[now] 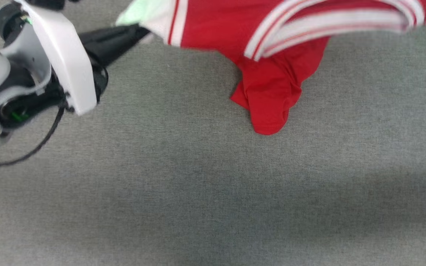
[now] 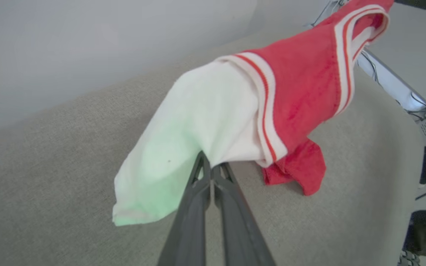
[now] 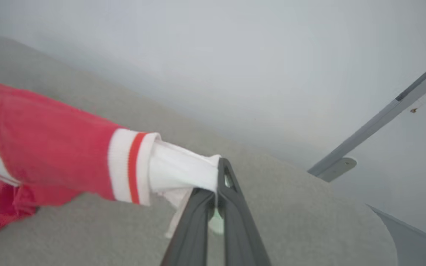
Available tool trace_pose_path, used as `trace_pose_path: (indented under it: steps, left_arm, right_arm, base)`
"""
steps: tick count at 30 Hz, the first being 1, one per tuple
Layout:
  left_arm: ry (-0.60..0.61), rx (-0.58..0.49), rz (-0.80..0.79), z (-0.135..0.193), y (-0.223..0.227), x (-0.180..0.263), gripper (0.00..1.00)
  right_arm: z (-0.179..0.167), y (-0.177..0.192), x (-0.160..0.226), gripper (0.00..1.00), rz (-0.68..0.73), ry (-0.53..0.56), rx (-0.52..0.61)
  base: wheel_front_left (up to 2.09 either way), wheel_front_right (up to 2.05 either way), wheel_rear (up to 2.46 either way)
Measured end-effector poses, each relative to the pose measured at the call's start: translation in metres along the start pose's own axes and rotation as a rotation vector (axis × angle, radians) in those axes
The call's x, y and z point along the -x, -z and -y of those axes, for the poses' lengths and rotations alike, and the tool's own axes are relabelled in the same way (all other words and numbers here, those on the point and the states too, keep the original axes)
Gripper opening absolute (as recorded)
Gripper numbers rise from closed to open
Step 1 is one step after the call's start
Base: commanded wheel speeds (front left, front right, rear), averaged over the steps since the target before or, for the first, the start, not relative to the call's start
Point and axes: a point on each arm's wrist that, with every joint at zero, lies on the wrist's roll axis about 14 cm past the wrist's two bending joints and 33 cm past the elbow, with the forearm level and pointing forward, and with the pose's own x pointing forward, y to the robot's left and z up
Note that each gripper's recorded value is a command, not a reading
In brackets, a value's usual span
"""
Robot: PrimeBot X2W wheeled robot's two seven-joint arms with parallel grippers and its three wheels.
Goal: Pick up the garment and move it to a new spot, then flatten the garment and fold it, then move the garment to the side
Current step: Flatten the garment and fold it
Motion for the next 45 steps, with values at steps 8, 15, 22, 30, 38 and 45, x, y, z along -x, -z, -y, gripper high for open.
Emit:
trace_pose_path:
  steps: [8, 15, 22, 30, 38, 45]
  left_arm:
    - [-0.077, 0.114, 0.177, -0.044, -0.064, -0.042, 0.00]
    - [-0.216, 0.100, 0.577, -0.082, -0.198, -0.040, 0.00]
    - [-0.245, 0.111, 0.869, -0.067, -0.289, 0.007, 0.00]
    - [-0.166, 0.213, 0.471, -0.058, -0.169, -0.052, 0.00]
    - [-0.123, 0.350, 0.092, -0.046, 0.010, -0.059, 0.00]
    - [-0.060, 0.404, 0.034, -0.013, 0.067, -0.041, 0.00]
  right_arm:
    - [0.013, -0.042, -0.054, 0.00, 0.185, 0.077, -0.183]
    - [0.055, -0.150, -0.057, 0.00, 0.505, 0.220, -0.279]
    - [0.072, -0.218, -0.022, 0.00, 0.685, 0.307, -0.263]
    - [0.051, -0.147, -0.047, 0.00, 0.460, 0.250, -0.231]
    - [0.006, -0.004, -0.045, 0.00, 0.115, 0.105, -0.245]
    - [-0.032, 0.074, -0.007, 0.00, -0.078, 0.012, -0.290]
  base:
    - [0.00, 0.00, 0.00]
    - [0.00, 0.00, 0.00]
    - [0.00, 0.00, 0.00]
    - [0.00, 0.00, 0.00]
    - [0.00, 0.00, 0.00]
    - [0.00, 0.00, 0.00]
